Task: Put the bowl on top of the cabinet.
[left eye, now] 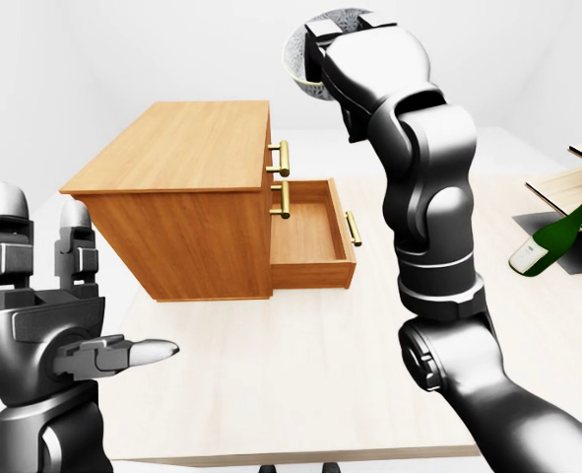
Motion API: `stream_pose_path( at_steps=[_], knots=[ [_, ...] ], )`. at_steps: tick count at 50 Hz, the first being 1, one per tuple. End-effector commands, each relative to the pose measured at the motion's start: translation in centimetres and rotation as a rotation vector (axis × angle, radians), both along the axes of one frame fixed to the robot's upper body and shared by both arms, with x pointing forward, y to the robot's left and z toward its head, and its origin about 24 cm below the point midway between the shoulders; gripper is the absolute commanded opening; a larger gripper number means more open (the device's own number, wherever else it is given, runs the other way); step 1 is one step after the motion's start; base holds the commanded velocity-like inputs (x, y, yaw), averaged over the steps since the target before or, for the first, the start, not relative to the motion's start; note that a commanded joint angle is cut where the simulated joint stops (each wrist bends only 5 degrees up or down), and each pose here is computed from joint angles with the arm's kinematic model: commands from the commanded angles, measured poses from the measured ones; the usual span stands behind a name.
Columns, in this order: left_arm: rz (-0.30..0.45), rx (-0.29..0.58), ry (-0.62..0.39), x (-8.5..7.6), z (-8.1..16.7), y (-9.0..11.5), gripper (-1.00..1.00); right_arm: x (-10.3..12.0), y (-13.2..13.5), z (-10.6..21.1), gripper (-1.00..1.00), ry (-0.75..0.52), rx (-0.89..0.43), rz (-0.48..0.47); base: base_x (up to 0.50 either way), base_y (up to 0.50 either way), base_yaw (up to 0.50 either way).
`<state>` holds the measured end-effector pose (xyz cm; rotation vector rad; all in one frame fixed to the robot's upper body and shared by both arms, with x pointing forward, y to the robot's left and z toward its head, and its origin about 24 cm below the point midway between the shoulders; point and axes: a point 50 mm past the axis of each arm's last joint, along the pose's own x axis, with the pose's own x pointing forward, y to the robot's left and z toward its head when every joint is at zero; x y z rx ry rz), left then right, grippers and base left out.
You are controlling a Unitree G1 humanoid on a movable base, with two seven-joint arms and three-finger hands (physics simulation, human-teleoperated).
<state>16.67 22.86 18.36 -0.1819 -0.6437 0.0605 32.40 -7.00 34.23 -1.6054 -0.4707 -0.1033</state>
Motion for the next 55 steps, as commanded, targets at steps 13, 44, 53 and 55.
stream_pose_path(
  at_steps=[13,44,53,55],
  knots=[
    [0.018,-0.037,0.072,1.2,-1.5,0.2,1.00,1.4,6.6,0.2,-1.00,0.139,-0.058,0.166,0.00,0.00,0.00],
    [0.014,-0.035,0.070,1.0,-1.5,0.2,1.00,-0.2,9.0,-1.6,-1.00,0.200,0.020,0.358,0.00,0.00,0.00],
    [0.016,-0.036,0.068,1.0,-1.5,0.3,1.00,0.4,8.5,-2.0,-1.00,0.228,0.031,0.353,0.00,0.00,0.00],
    [0.015,-0.036,0.067,1.0,-1.5,0.3,1.00,0.6,8.4,-2.1,-1.00,0.240,0.032,0.350,0.00,0.00,0.00]
  ],
)
